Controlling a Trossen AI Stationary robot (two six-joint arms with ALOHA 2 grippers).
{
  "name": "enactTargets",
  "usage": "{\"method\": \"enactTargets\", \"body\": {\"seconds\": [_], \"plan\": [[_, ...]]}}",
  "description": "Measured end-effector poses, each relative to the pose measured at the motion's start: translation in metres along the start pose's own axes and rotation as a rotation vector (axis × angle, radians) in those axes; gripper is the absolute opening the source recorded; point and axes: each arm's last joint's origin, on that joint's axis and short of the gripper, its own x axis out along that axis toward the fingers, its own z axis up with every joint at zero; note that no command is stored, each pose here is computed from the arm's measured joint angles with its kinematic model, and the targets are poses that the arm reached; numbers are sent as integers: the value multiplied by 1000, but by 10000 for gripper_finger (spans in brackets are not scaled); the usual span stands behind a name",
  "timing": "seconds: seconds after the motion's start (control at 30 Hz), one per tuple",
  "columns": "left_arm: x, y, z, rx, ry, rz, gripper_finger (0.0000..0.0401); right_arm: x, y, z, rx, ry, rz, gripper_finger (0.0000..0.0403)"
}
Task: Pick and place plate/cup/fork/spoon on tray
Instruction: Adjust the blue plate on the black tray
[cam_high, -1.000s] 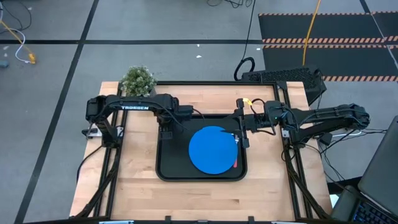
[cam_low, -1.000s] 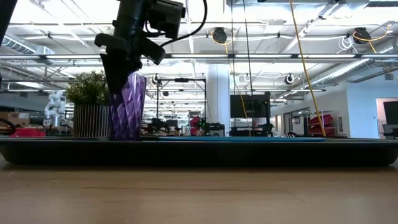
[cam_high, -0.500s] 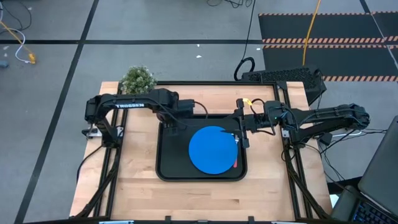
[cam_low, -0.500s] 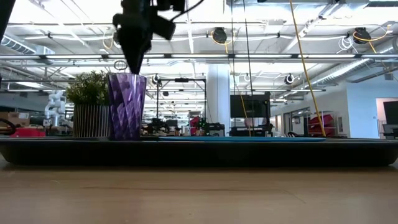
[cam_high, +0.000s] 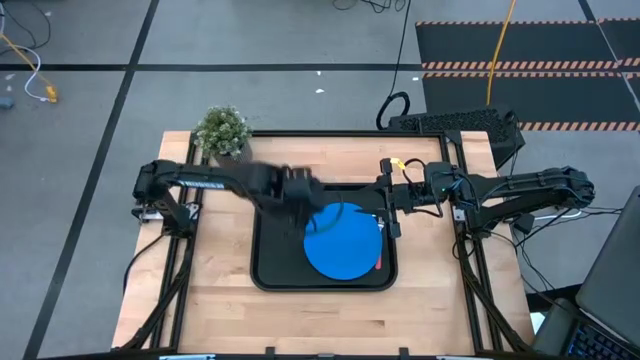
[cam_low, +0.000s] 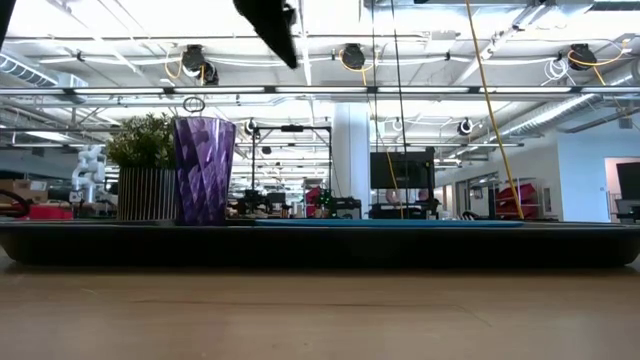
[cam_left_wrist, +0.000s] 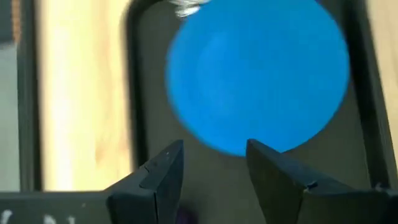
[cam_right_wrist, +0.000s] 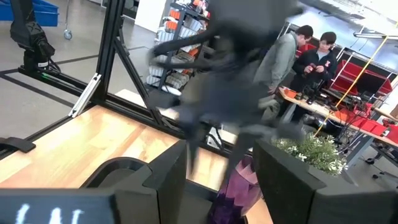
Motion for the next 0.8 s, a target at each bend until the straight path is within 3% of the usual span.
{"method": "enactTargets", "body": {"seconds": [0.13,0.37,0.5,0.8], "plan": [[35,-20,-7,83,8,-20,177,0,0,0,0,0,0,176],[95,-21,-35,1,-30,39,177,0,0,1,-1,-8,-3,176],[111,-25,-39,-21,-151,-14,177,0,0,1,-1,-10,-4,176],[129,-37,-57,-94,-150,-34,177,0,0,0,6,1,1,176]]}}
